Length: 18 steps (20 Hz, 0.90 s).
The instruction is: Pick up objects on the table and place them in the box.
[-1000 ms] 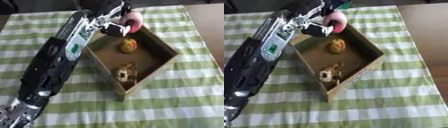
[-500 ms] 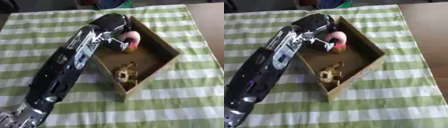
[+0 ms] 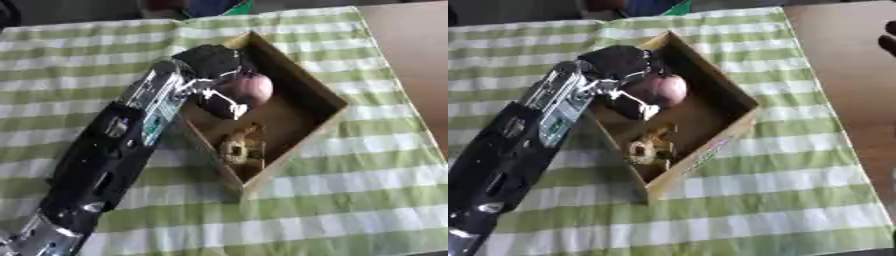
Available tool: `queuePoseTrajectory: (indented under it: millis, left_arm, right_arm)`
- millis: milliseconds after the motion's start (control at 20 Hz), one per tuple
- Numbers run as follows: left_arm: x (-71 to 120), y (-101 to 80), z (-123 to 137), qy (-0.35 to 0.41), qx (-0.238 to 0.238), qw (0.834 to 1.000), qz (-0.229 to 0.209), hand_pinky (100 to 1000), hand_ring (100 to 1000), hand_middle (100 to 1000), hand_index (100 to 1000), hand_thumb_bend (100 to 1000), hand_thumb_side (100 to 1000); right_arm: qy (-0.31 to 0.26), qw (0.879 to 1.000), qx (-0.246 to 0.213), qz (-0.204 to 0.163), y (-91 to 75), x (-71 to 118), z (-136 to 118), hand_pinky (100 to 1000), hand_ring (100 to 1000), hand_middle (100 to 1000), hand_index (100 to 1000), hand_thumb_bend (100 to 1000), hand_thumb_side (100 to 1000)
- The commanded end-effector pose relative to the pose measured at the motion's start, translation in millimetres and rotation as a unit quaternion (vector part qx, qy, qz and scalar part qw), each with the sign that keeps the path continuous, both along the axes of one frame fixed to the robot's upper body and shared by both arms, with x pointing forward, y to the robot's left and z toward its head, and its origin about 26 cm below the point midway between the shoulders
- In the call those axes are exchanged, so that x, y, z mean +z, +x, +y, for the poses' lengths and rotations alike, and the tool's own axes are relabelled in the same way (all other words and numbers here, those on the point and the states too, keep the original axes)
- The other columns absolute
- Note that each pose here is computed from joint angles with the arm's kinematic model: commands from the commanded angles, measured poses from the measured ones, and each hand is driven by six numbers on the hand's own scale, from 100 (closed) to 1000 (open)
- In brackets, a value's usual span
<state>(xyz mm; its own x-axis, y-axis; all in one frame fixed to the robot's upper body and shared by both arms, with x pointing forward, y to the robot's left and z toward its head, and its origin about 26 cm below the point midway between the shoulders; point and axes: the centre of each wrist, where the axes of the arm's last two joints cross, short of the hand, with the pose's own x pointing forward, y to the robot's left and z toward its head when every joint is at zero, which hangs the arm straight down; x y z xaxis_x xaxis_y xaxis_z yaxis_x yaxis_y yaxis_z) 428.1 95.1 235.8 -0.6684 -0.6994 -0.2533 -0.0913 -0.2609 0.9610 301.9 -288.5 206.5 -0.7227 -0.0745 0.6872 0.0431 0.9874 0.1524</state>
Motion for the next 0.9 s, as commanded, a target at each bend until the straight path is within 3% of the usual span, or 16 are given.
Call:
queuePoseTrajectory:
  millis: [50, 150, 250, 650, 700, 750, 800, 850, 900]
  left_arm:
    - [12.1, -1.8, 3.0, 0.012, 0.012, 1.0, -0.022, 554, 856, 850, 942, 723, 969]
    - [14.6, -2.5, 5.0, 0.005, 0.024, 0.999, -0.038, 559, 861, 852, 935, 846, 1000]
    - [17.2, -3.3, 7.3, -0.014, 0.036, 0.998, -0.054, 557, 860, 850, 933, 850, 1000]
    - [36.8, -11.5, 19.5, -0.156, 0.062, 0.978, -0.124, 516, 822, 809, 905, 661, 1000]
    - [42.5, -14.0, 22.0, -0.185, 0.063, 0.971, -0.137, 495, 794, 783, 903, 568, 1000]
    - [51.2, -17.8, 25.9, -0.231, 0.063, 0.959, -0.151, 489, 779, 763, 897, 397, 1000]
    - [59.5, -22.0, 30.0, -0.282, 0.06, 0.944, -0.16, 484, 769, 752, 892, 419, 1000]
    - [67.4, -26.1, 35.2, -0.331, 0.056, 0.927, -0.166, 481, 762, 746, 889, 345, 1000]
    - [75.8, -30.9, 41.9, -0.382, 0.051, 0.906, -0.173, 459, 737, 720, 878, 100, 1000]
  right_arm:
    - [-0.004, 1.0, 0.001, -0.017, -2.7, 9.1, -0.5, 770, 730, 517, 758, 100, 1000]
    - [-0.004, 1.0, 0.001, -0.017, -2.7, 9.1, -0.6, 769, 730, 517, 758, 100, 1000]
    - [-0.004, 1.0, 0.001, -0.018, -2.7, 9.1, -0.7, 769, 730, 517, 758, 100, 1000]
    - [-0.003, 1.0, -0.001, -0.017, -3.0, 8.4, -1.4, 768, 729, 517, 757, 100, 1000]
    - [-0.003, 1.0, -0.001, -0.016, -3.1, 8.1, -1.5, 768, 729, 517, 757, 100, 1000]
    - [-0.003, 1.0, -0.002, -0.016, -3.2, 7.8, -1.7, 768, 729, 517, 757, 100, 1000]
    - [-0.002, 1.0, -0.002, -0.016, -3.3, 7.7, -1.8, 768, 729, 517, 757, 100, 1000]
    - [-0.002, 1.0, -0.002, -0.016, -3.3, 7.6, -1.8, 768, 729, 517, 757, 100, 1000]
    - [-0.002, 1.0, -0.003, -0.015, -3.4, 7.4, -2.2, 768, 729, 518, 757, 100, 1000]
